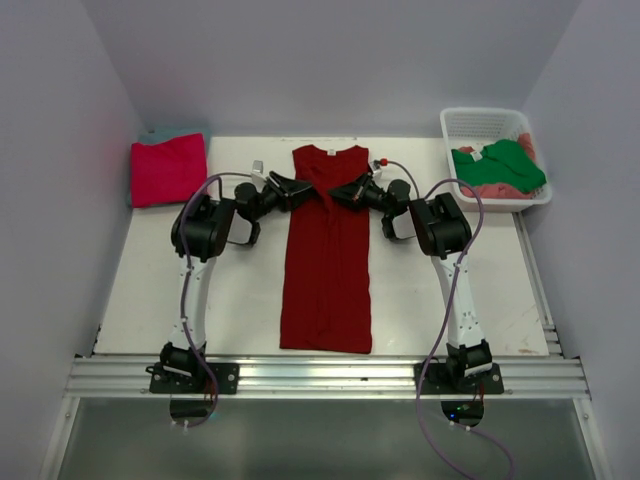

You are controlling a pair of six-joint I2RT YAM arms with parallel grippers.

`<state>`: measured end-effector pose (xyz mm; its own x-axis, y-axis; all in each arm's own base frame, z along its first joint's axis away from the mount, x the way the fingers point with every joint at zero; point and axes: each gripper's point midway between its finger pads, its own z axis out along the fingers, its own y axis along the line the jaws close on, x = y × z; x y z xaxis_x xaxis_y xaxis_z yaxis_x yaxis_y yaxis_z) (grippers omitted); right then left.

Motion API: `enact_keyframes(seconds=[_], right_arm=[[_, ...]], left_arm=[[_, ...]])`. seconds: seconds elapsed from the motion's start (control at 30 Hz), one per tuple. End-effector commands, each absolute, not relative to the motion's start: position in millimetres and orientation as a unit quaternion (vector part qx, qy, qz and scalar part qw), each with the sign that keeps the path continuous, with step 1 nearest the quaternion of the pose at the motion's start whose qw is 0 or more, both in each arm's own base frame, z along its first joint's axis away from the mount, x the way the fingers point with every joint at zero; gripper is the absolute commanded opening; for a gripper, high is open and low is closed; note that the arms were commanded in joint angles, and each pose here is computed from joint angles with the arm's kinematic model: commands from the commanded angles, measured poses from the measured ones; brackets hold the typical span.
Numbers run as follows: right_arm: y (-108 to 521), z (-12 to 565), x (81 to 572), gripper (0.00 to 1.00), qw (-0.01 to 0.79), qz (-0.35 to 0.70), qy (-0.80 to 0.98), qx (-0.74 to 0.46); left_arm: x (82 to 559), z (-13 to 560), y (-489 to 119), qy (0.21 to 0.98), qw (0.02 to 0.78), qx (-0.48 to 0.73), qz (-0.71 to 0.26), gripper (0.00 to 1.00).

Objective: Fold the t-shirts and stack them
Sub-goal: Grab the bottom of the folded rectangular tshirt with both arms

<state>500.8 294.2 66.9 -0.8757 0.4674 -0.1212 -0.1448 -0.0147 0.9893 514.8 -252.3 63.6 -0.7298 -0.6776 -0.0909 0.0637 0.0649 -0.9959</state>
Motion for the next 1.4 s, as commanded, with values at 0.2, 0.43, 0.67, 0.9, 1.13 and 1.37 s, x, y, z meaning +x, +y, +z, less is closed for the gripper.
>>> enact_keyframes(seconds=[0.2, 0.43, 0.67, 0.9, 1.13, 1.37], right_arm=[[288.8, 80.9, 497.4, 0.0, 0.234, 0.727, 0.64, 0.09], [286.8, 82.3, 495.5, 0.0, 0.229, 0.733, 0.634, 0.086], [286.7, 80.5, 493.5, 0.0, 0.224, 0.736, 0.634, 0.082], [285.5, 74.8, 494.3, 0.0, 0.22, 0.733, 0.637, 0.085], [283.6, 65.4, 496.5, 0.0, 0.218, 0.727, 0.645, 0.091], [284.4, 61.9, 496.6, 0.0, 0.215, 0.724, 0.648, 0.095]], left_arm=[[529.8, 87.3, -264.1, 0.686, 0.326, -0.203, -0.618, 0.44], [540.0, 93.2, -260.2, 0.697, 0.345, -0.191, -0.599, 0.42], [553.4, 105.6, -255.7, 0.697, 0.364, -0.169, -0.593, 0.33], [558.1, 135.6, -254.9, 0.686, 0.378, -0.142, -0.606, 0.25], [552.6, 173.3, -258.0, 0.675, 0.382, -0.119, -0.62, 0.24], [565.7, 190.5, -264.7, 0.672, 0.382, -0.103, -0.626, 0.23]])
